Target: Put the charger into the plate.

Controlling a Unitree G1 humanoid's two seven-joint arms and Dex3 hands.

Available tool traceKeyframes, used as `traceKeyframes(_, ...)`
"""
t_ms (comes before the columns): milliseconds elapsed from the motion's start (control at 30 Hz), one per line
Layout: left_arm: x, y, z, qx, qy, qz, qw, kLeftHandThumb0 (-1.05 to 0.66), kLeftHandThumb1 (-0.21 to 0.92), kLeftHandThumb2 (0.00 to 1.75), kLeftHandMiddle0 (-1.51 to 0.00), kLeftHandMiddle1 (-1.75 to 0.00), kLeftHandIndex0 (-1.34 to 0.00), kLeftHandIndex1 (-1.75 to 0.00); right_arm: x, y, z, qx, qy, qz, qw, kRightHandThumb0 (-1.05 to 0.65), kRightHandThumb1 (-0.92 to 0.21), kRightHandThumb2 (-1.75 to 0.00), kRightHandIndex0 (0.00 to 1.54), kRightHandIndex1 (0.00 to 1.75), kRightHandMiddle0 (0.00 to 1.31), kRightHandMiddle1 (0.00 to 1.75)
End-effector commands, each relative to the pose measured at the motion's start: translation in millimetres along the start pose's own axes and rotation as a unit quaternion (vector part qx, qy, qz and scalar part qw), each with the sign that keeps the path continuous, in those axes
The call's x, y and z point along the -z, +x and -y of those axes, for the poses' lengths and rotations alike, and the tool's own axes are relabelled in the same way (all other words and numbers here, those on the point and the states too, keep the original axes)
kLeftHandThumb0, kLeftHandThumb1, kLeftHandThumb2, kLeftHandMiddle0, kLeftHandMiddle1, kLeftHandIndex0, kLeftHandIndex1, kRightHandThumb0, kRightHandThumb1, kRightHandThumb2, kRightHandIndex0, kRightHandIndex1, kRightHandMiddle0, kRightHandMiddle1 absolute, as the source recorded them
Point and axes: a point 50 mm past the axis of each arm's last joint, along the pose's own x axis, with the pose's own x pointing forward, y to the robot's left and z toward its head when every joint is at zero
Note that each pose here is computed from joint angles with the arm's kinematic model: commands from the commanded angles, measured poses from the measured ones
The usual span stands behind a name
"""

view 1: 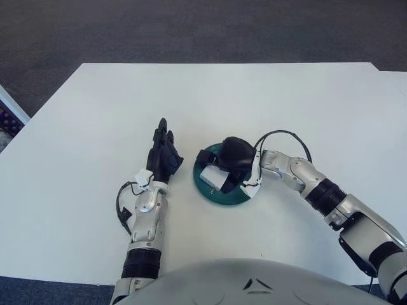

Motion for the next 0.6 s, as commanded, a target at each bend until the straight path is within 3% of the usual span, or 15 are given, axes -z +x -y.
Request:
traceKeyframes(0, -0.8, 0.1, -0.8, -0.002, -0.001, 0.004, 1.000, -1.05, 0.92, 1.01, -0.02, 0.00, 0.00, -0.15, -4.1, -6.0, -20.2, -0.057, -0.001, 0.001, 0.998, -0.46, -0.92, -0.58, 1.05, 1.75, 0.85, 1.75)
traceKeyframes(467, -1.5, 1.4, -2.3, 0.001, 0.005, 0.003, 1.000, -1.05, 0.92, 1.00, -0.02, 0.00, 0.00, -0.15, -6.5, -6.3, -27.4, -0.072, 0.013, 0.007, 0.997, -0.49, -0.92, -0.65, 1.01, 1.75, 0.77, 1.75)
traceKeyframes(500, -1.5, 1.5, -2.8, 0.003, 0.008, 0.002, 1.000, -1.05, 0.92, 1.01, -0.02, 0.00, 0.00, -0.15, -5.2, -9.2, -27.4, -0.077, 0.024, 0.007, 0.997, -0.50, -0.92, -0.66, 0.99, 1.75, 0.74, 1.75)
traceKeyframes(533, -1.5, 1.6, -3.1, 0.004, 0.011, 0.001, 1.000, -1.05, 0.92, 1.01, -0.02, 0.00, 0.00, -0.15, -4.2, -11.4, -27.4, -0.080, 0.032, 0.007, 0.996, -0.59, -0.92, -0.71, 0.78, 1.75, 0.55, 1.75)
traceKeyframes(567, -1.4, 1.6, -3.3, 0.004, 0.013, 0.000, 1.000, -1.05, 0.92, 1.01, -0.01, 0.00, 0.00, -0.15, -2.7, -15.2, -27.2, -0.084, 0.043, 0.006, 0.996, -0.63, -0.92, -0.73, 0.70, 1.75, 0.49, 1.75)
